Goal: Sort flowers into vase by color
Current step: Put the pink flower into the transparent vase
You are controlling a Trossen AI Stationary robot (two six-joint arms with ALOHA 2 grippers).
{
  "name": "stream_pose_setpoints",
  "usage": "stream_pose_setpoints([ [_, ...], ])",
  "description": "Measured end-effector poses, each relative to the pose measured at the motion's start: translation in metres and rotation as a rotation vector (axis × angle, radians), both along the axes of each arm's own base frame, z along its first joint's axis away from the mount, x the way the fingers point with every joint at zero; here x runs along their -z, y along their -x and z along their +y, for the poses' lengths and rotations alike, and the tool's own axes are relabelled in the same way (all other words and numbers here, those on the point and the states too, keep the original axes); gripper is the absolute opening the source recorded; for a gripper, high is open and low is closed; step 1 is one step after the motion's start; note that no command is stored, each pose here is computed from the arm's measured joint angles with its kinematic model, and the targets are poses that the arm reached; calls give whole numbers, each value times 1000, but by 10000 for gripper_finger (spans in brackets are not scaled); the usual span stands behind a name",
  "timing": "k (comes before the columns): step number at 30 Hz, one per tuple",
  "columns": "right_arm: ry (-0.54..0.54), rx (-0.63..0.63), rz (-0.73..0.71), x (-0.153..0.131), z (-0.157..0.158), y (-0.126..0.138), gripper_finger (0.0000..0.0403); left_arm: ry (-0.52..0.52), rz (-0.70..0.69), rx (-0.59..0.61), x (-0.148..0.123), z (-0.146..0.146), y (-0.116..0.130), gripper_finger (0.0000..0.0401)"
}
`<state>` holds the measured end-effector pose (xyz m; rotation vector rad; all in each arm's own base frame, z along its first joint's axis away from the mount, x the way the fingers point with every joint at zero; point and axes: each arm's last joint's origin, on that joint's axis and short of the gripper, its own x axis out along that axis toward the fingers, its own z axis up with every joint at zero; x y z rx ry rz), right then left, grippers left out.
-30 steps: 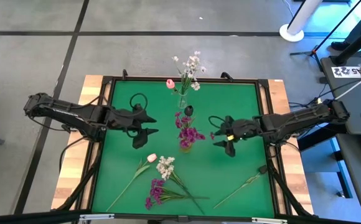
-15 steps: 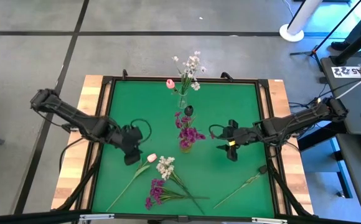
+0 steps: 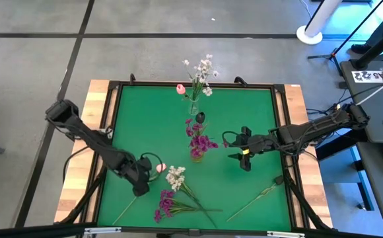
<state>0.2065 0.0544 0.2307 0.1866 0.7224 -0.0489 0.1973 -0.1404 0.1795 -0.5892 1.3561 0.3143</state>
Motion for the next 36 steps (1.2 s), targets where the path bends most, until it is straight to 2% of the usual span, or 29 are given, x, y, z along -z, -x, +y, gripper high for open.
stream_pose_setpoints([
  [4,-2,0,-6,0,0,0,221,35,-11,9,9,-11,-5,208],
  [19,-5,-11,-61,-5,1,-4,221,-26,74,-13,36,-21,-7,209],
  [24,-8,-11,-69,-5,1,-4,221,-27,78,-19,37,-21,-7,205],
  [29,-24,-11,-126,-10,2,-8,221,-25,94,-17,37,-20,-6,169],
  [36,-84,-69,-316,-27,6,-16,221,-28,108,-28,37,-17,-7,83],
])
